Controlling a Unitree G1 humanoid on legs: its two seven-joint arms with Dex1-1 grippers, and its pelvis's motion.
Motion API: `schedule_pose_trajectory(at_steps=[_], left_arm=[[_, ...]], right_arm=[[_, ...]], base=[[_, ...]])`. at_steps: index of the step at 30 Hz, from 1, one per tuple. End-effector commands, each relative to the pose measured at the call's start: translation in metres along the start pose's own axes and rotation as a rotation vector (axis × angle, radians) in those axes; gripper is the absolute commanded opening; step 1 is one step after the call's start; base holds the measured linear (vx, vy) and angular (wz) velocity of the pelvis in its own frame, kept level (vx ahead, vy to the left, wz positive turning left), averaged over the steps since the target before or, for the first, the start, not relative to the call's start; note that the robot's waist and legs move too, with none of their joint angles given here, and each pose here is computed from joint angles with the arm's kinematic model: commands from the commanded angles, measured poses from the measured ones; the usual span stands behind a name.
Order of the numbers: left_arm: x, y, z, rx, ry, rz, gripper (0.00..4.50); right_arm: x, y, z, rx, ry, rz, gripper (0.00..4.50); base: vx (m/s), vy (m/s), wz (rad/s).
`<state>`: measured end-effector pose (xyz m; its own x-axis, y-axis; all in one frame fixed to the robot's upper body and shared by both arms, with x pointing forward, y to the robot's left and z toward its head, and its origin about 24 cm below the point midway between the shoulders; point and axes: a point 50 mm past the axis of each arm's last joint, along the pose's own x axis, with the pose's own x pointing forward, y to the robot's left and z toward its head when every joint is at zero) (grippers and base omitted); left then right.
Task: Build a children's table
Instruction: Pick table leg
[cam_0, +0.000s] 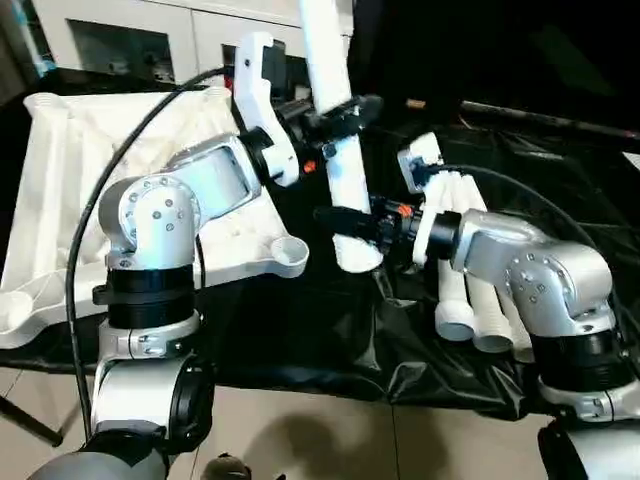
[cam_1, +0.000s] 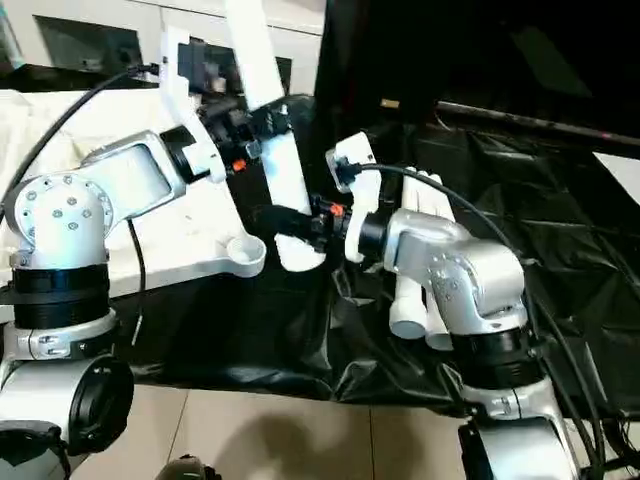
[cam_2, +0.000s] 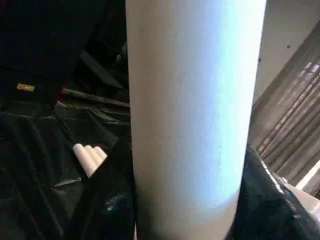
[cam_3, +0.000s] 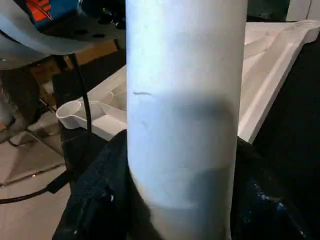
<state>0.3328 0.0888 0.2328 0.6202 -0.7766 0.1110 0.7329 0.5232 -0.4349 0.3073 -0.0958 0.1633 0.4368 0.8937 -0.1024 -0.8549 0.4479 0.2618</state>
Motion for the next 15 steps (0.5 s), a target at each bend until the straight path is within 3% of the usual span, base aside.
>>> schedule_pose_trajectory(at_steps=[1,9,10,15], left_arm=[[-0.001,-0.002,0.004,0.008,-0.008,-0.028,1.92],[-0.008,-0.011,-0.001,0.076,0.103,-0.193,1.86],[-0.010,-0.018,-0.001,0.098,0.125,-0.277,1.86],[-0.013,-0.029,-0.005,0.139,0.165,-0.408,1.86]], right_arm=[[-0.006,0.002,0.005,-0.015,-0.021,0.035,2.72],[-0.024,0.004,0.011,-0.022,-0.013,0.145,3.51],[-0.031,0.007,0.012,-0.012,0.000,0.192,3.51],[-0.038,0.010,0.011,-0.003,0.032,0.245,3.55]], base=[[0.000,0.000,0.00],[0.000,0.000,0.00],[0.000,0.000,0.00],[0.000,0.000,0.00]])
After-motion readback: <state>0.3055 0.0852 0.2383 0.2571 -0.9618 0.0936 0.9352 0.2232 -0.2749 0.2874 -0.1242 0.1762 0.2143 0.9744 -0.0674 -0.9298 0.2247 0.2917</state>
